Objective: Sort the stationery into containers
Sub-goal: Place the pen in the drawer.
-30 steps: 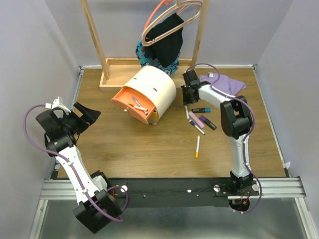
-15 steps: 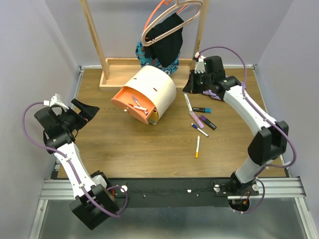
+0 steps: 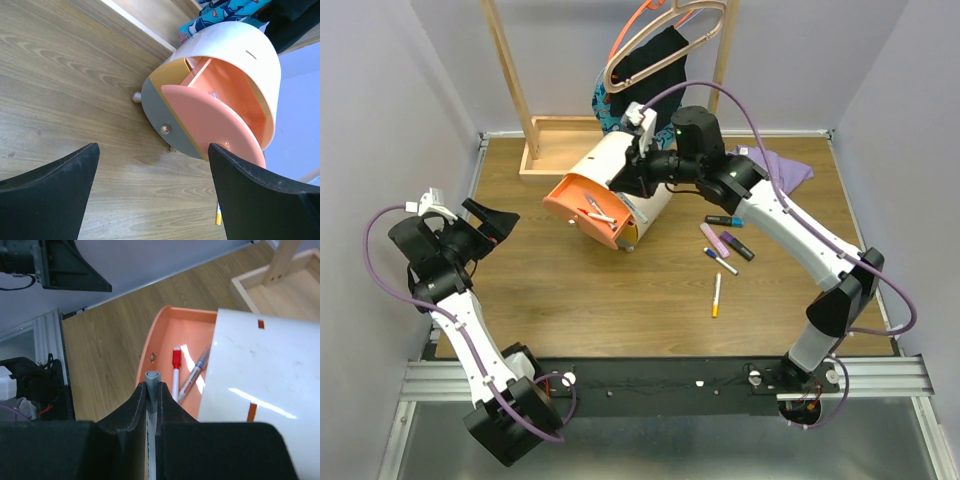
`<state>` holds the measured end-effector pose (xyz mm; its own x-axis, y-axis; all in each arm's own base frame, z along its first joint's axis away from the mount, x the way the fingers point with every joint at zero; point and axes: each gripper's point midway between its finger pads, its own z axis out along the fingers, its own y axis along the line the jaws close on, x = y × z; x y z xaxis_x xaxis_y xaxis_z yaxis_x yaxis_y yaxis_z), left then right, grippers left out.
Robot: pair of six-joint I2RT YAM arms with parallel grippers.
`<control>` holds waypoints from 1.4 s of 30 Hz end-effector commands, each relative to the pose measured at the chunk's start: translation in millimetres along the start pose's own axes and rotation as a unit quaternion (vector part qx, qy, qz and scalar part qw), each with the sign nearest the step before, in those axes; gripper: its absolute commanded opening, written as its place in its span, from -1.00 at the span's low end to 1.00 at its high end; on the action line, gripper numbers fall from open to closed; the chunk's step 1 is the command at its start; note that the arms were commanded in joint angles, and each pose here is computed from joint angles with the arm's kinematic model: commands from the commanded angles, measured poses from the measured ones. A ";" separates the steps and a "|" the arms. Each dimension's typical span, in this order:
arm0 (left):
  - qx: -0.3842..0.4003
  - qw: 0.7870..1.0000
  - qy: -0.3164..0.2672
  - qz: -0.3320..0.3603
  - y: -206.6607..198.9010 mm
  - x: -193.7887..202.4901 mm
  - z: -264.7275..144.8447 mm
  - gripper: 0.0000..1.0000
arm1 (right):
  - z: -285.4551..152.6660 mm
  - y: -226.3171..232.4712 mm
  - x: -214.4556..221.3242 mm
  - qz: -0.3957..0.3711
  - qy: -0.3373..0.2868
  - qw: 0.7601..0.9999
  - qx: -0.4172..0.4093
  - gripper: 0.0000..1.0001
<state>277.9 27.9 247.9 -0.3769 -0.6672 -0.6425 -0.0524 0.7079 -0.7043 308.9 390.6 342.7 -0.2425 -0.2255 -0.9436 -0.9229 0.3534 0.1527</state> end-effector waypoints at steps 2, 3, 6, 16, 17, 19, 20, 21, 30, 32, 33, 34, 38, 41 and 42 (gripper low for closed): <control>0.011 1.000 0.006 0.004 -8.2 6.9 -6.4 0.97 | 31.8 7.8 -15.3 -0.056 -0.011 0.998 -0.026 -0.99; 0.012 1.000 0.005 0.008 -9.8 6.6 -7.3 0.97 | 41.2 7.3 -9.6 -0.055 -0.005 0.998 -0.030 -0.99; 0.012 1.000 0.006 0.007 -10.1 8.9 -8.2 0.97 | 55.3 5.6 -7.2 -0.064 -0.005 0.997 -0.030 -0.99; 0.010 1.000 0.008 0.006 -9.4 9.9 -8.0 0.97 | 87.0 17.4 -2.9 -0.081 -0.011 0.996 -0.045 -0.99; 0.012 1.000 0.007 0.005 -10.0 9.1 -7.6 0.97 | 90.5 17.5 -0.5 -0.081 -0.010 0.996 -0.045 -0.99; 0.013 1.000 0.006 0.004 -10.4 8.3 -7.5 0.97 | 93.1 18.7 0.0 -0.083 -0.012 0.995 -0.046 -0.99; 0.012 1.000 0.006 0.004 -9.5 7.7 -6.5 0.97 | 94.7 17.5 0.4 -0.084 -0.012 0.995 -0.044 -0.99; 0.012 1.000 0.006 0.004 -9.8 7.5 -6.6 0.97 | 94.3 17.3 -0.7 -0.086 -0.014 0.995 -0.044 -0.99; 0.015 1.000 0.006 -0.009 -6.3 8.4 -2.6 0.97 | 105.1 7.7 14.3 -0.076 0.002 0.997 -0.027 -0.38; 0.016 1.000 0.006 -0.007 -6.4 7.7 -2.2 0.97 | 105.2 3.6 14.7 -0.067 0.008 0.998 -0.014 -0.12; 0.016 1.000 0.005 -0.005 -7.2 6.1 -2.2 0.97 | 103.5 3.3 12.6 -0.067 0.007 0.998 -0.011 -0.07; 0.018 1.000 0.005 -0.002 -8.6 5.2 -2.7 0.97 | 96.6 5.3 3.4 -0.071 -0.001 0.997 -0.008 -0.01; 0.027 1.000 0.009 0.006 -13.1 1.9 -3.2 0.97 | 62.9 9.0 -14.1 -0.101 -0.010 0.995 0.016 0.03; 0.044 0.999 0.009 0.024 -25.0 -4.2 -6.4 0.97 | 12.2 7.8 -16.8 -0.124 -0.013 0.991 0.041 0.02; 0.047 0.998 0.006 0.038 -29.0 -7.9 -8.0 0.97 | -3.4 -8.9 -6.2 -0.114 -0.006 0.992 0.062 0.02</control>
<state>274.1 21.7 247.5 -0.3954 -0.6767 -0.6211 -0.0462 0.6900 -0.7223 326.2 460.6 299.5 -0.1065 -0.3156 -0.9429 -0.9496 0.3136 0.0023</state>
